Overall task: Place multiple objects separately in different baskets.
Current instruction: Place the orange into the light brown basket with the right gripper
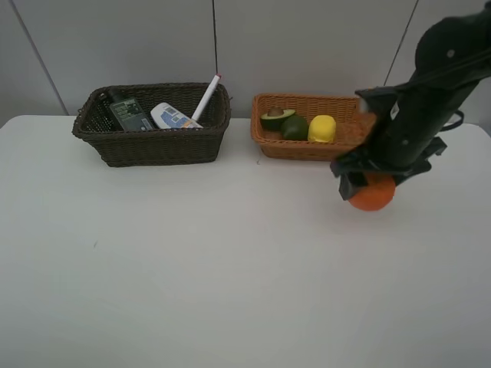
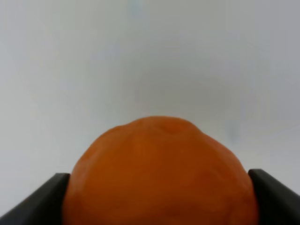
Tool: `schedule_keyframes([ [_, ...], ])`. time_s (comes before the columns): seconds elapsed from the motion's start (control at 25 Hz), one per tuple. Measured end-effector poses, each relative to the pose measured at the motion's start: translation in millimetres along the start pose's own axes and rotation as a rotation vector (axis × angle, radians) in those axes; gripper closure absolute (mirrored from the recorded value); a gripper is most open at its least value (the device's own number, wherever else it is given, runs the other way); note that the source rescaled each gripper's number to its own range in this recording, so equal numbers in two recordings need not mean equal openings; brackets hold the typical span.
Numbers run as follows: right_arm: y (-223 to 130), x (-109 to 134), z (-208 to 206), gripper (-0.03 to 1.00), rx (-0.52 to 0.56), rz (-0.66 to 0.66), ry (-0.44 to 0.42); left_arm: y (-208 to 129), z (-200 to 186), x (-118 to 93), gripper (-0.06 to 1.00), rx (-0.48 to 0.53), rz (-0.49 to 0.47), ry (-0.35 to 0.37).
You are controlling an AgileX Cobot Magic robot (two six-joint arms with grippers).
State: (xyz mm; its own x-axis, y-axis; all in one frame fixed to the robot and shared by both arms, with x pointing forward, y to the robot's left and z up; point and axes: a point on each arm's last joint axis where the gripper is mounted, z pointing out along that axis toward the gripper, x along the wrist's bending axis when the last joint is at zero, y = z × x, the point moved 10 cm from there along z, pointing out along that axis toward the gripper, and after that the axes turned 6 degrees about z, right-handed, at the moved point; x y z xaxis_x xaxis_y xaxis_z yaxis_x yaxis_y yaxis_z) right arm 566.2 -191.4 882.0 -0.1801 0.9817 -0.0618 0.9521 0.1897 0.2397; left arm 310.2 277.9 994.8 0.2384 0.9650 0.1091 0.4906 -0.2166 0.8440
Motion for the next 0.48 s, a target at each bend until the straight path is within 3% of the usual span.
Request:
schedule_keyframes([
  [0.12, 62, -13, -25, 0.22, -0.147, 0.040, -0.007, 0, 0, 0, -0.06, 0.000, 0.000, 0.000],
  [0.24, 109, -35, -20, 0.22, -0.205, 0.098, -0.017, 0, 0, 0, -0.06, 0.000, 0.000, 0.000],
  [0.48, 161, -60, 37, 0.22, -0.178, 0.180, -0.006, 0, 0, 0, -0.06, 0.000, 0.000, 0.000],
])
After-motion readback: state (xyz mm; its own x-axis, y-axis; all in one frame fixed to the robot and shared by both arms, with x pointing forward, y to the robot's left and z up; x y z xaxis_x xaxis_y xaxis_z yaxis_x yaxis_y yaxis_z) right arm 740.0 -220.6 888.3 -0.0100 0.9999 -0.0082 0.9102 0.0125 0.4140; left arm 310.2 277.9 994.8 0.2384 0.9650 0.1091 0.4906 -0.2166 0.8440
